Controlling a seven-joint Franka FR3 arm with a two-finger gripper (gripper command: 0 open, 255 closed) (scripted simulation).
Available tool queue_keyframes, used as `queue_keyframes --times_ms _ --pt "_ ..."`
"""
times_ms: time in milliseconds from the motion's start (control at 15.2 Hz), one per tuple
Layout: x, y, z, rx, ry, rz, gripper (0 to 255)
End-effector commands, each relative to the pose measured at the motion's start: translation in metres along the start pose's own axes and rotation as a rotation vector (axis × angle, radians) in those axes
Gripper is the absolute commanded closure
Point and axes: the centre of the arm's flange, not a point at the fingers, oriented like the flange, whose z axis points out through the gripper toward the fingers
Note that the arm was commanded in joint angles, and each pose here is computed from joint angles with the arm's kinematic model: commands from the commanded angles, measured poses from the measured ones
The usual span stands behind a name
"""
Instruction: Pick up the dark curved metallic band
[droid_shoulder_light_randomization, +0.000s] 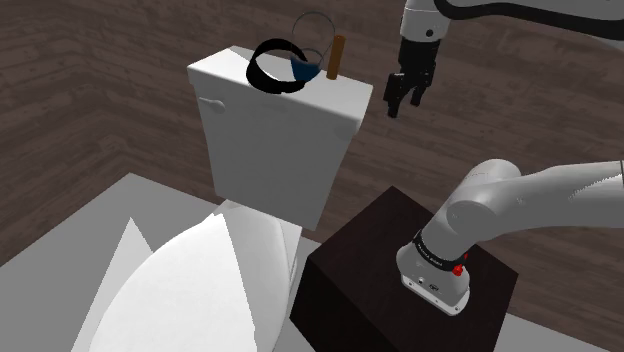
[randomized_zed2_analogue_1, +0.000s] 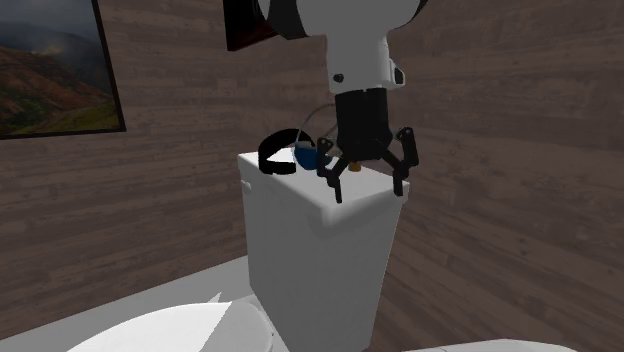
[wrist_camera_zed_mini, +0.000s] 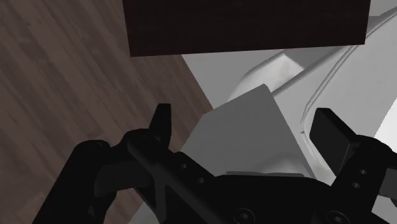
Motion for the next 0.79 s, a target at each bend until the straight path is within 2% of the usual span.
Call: queue_keyframes --times_ms 0,726 --pt "0.000 0.000 0.000 0.000 0.000 0.000 0" --pt "0.105 -0.074 -0.036 0.064 0.047 0.016 0"
